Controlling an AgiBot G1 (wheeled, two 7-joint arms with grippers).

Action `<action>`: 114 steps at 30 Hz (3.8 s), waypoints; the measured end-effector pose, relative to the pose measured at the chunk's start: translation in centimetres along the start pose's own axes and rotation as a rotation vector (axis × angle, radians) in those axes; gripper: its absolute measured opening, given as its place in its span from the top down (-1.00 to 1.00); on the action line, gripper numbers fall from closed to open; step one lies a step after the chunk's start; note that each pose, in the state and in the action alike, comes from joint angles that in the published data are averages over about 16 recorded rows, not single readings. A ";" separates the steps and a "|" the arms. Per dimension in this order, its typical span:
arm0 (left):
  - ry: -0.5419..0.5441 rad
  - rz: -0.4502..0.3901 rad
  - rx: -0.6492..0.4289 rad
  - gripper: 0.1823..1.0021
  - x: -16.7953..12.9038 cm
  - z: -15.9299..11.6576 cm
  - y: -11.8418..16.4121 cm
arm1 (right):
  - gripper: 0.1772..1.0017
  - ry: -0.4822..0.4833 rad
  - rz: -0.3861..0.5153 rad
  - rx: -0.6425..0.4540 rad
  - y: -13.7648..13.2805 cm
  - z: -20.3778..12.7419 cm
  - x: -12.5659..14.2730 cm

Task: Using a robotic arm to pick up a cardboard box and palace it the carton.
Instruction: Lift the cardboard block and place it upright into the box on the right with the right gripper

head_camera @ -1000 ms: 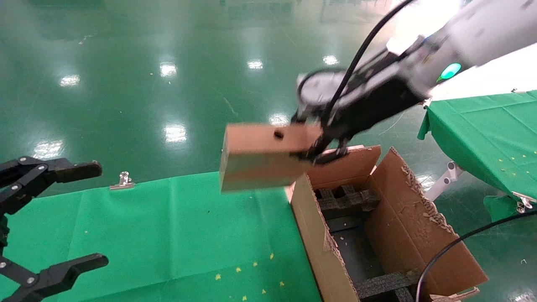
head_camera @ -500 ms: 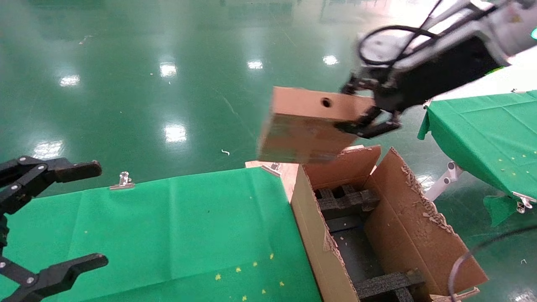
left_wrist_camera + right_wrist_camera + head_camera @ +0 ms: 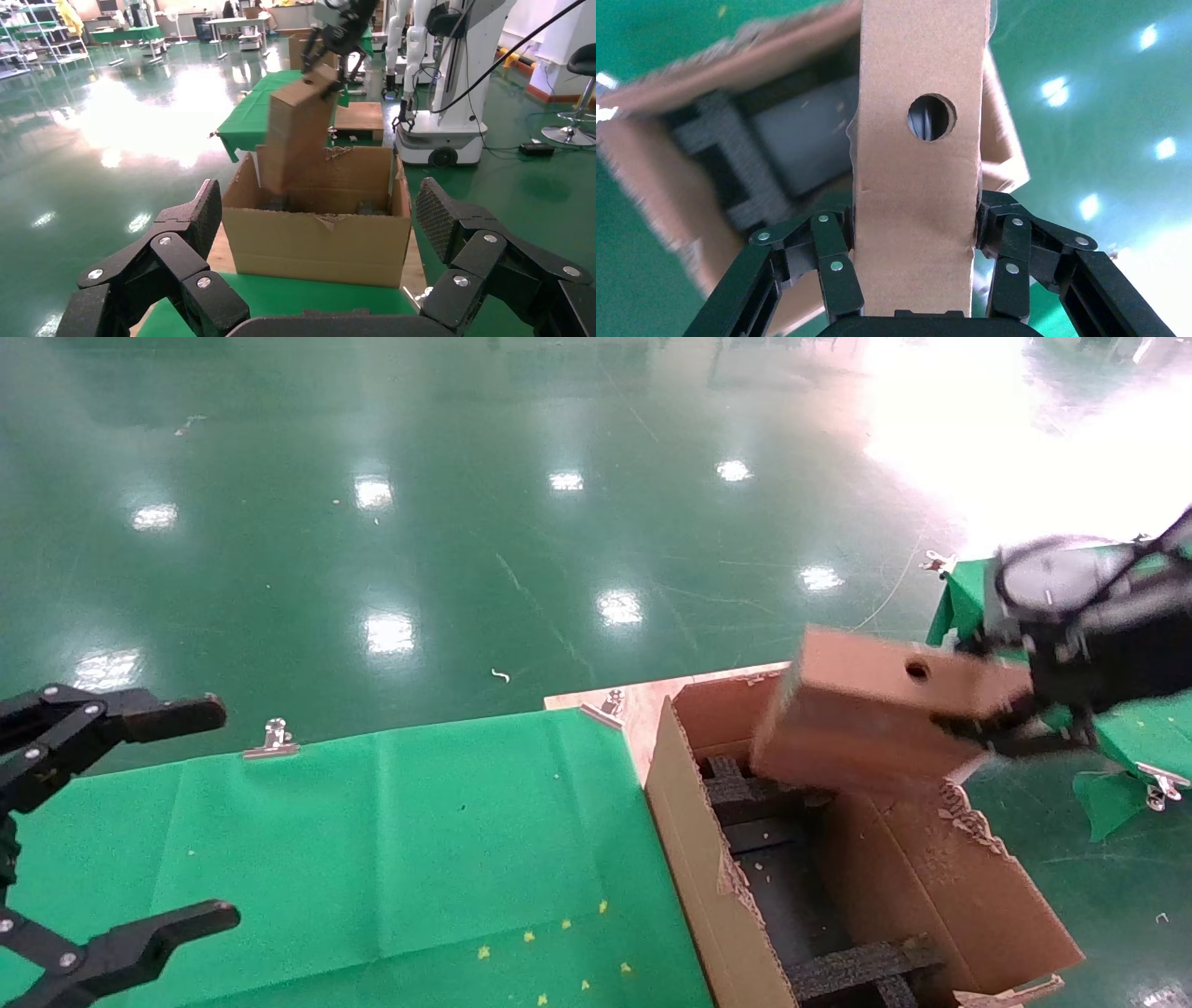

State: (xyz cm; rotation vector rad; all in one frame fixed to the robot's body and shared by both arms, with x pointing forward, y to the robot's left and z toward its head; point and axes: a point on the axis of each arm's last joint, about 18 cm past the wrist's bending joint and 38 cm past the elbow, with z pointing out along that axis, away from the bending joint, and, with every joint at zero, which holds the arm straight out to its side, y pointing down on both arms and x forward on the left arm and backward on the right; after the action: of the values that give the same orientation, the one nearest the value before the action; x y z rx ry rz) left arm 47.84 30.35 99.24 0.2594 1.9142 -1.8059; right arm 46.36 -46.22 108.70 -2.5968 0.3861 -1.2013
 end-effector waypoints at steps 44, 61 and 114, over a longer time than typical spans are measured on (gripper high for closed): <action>-0.001 0.000 0.000 -1.00 0.0 0.0 0.0 | 0.44 0.091 0.993 -0.168 8.1 7.2 -4.0; -0.001 -0.001 0.000 -1.00 0.0 0.0 0.0 | 0.45 0.104 1.083 -0.173 8.5 8.2 -4.1; -0.001 -0.001 0.000 -1.00 0.0 0.0 0.0 | 0.46 0.182 1.126 -0.281 9.8 18.8 -7.1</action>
State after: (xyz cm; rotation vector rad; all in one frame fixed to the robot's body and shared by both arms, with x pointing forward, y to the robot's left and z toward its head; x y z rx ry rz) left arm 47.86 30.37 99.24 0.2579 1.9135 -1.8065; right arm 55.11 -50.78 88.66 -1.8313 1.8220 -0.9392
